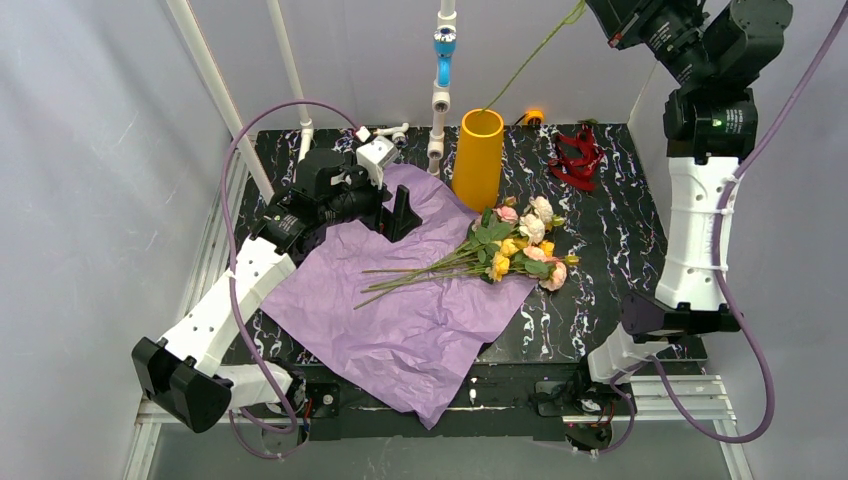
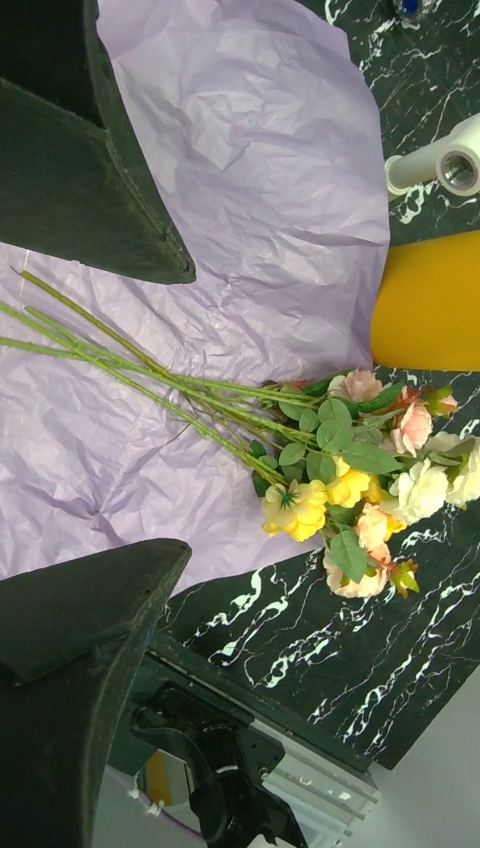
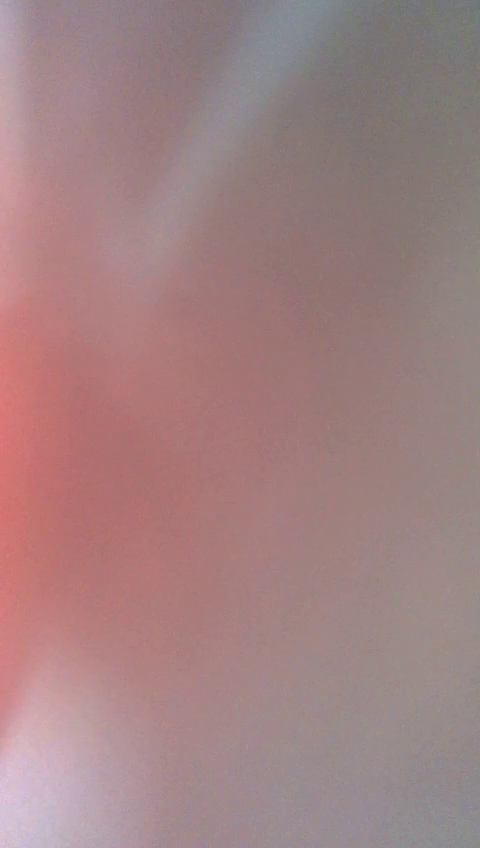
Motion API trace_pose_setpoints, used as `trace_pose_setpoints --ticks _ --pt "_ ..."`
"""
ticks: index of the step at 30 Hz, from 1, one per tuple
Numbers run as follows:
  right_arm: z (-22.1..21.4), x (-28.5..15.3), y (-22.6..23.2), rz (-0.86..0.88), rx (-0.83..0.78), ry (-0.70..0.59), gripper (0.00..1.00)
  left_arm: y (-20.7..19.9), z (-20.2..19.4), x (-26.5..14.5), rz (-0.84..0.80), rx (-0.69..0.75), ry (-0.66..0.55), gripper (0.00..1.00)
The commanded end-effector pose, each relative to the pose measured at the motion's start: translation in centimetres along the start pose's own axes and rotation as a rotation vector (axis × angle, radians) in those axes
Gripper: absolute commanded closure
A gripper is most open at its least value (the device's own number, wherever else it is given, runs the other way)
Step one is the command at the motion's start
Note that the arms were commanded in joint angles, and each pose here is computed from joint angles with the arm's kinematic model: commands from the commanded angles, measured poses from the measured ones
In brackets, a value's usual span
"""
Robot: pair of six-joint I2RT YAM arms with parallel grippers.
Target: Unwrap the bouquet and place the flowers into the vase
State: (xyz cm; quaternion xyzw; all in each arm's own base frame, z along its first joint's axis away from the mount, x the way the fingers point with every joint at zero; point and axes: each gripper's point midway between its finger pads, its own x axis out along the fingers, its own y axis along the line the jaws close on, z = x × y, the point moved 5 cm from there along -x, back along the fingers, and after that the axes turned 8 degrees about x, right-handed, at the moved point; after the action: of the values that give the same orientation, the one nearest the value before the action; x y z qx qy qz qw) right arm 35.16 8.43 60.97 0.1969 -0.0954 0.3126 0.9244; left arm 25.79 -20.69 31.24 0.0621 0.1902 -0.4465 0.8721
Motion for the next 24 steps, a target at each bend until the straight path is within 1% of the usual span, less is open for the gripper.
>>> trace_pose_setpoints --ticks 1,5,9,11,13,15,18,22,23,24 --pt "-0.1 0.9 -1.0 0.008 -0.04 -0.008 0.99 0.5 1.3 -0.8 0.035 0.073 -0.055 0.02" --pt "-2.9 1.4 -2.8 -0.009 -0.048 0.063 0.99 0.8 0.8 -0.2 0.018 0.097 -0.009 0.02" --pt "-6.1 2.4 -4.1 -0.011 -0.037 0.144 0.99 0.5 0.1 0.8 -0.045 0.113 0.019 0.02" --pt "-8.1 3.2 -4.1 0.003 -0.038 0.189 0.99 0.2 -0.5 1.2 -0.102 0.147 0.032 0.02" --pt "-10.6 3.9 -4.2 0.012 -0.032 0.237 0.99 -0.5 -1.3 1.5 -0.189 0.211 0.032 0.02" --pt "-13.1 4.7 -4.2 0.025 -0.027 0.283 0.99 -0.8 -2.1 1.9 -0.243 0.26 0.025 0.02" --pt "-16.3 5.6 -4.0 0.037 -0.036 0.341 0.99 -0.9 -3.1 2.7 -0.287 0.294 0.036 0.02" --pt "-19.2 6.5 -5.0 -0.009 -0.008 0.385 0.99 -0.8 -3.9 3.8 -0.31 0.312 0.063 0.02" --pt "-19.6 6.7 -5.3 -0.023 0.004 0.389 0.97 -0.8 -4.1 4.0 -0.317 0.322 0.066 0.02" --pt "-19.9 6.8 -5.6 -0.038 0.017 0.391 0.93 -0.8 -4.3 4.2 -0.324 0.333 0.073 0.02"
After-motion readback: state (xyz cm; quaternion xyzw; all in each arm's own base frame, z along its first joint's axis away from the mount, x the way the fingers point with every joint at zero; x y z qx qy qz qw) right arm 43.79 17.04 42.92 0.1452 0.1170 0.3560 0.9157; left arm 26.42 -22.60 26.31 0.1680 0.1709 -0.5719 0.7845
